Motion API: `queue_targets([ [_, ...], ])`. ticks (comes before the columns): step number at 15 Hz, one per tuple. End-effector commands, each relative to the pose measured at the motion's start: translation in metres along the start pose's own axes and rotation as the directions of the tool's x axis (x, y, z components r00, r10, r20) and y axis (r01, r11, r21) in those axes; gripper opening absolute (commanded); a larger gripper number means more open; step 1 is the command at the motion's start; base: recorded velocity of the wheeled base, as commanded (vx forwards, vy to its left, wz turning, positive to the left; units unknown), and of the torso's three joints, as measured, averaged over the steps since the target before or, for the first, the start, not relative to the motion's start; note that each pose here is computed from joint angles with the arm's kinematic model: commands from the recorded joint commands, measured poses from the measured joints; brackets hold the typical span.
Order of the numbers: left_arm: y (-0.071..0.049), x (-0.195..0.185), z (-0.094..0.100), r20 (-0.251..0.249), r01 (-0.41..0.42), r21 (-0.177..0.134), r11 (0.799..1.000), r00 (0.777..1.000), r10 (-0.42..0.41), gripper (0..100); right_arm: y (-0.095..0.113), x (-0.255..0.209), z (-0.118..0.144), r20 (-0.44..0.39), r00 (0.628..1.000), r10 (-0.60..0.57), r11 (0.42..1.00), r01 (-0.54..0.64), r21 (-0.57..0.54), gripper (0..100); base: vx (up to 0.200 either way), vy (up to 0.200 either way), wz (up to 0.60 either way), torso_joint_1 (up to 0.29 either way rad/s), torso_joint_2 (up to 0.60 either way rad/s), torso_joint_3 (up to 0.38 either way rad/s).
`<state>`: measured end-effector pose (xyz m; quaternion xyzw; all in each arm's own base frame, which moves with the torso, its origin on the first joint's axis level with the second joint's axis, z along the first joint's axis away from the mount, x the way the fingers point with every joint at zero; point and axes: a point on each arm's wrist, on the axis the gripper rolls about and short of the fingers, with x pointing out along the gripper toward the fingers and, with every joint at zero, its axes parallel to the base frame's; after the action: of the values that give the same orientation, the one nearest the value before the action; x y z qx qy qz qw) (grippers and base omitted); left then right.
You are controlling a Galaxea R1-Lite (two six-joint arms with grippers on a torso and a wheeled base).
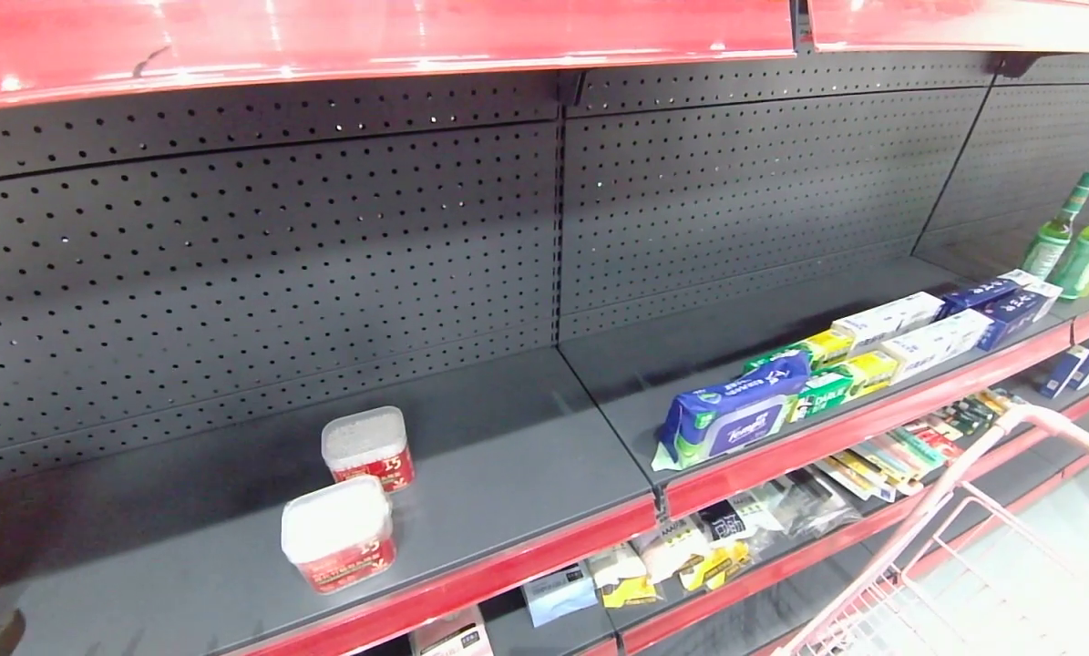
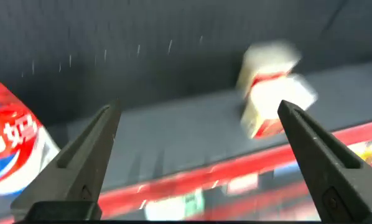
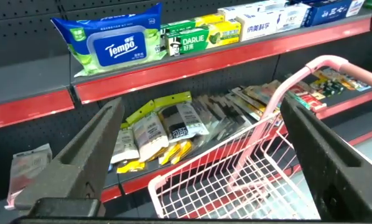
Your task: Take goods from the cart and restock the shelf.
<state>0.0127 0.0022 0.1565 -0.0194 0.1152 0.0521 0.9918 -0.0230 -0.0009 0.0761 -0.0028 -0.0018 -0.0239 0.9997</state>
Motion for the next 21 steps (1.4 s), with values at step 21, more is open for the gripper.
queue_targets([
  [21,-0.02,0.198,0.002,-0.674,0.075,0.174,0.982,0.736,0.063,100,0.0,0.0,0.0,-0.001,1.0,0.0,1.0,0.0,0.0,100,0.0,0.0,0.0,0.0,0.0,0.0],
])
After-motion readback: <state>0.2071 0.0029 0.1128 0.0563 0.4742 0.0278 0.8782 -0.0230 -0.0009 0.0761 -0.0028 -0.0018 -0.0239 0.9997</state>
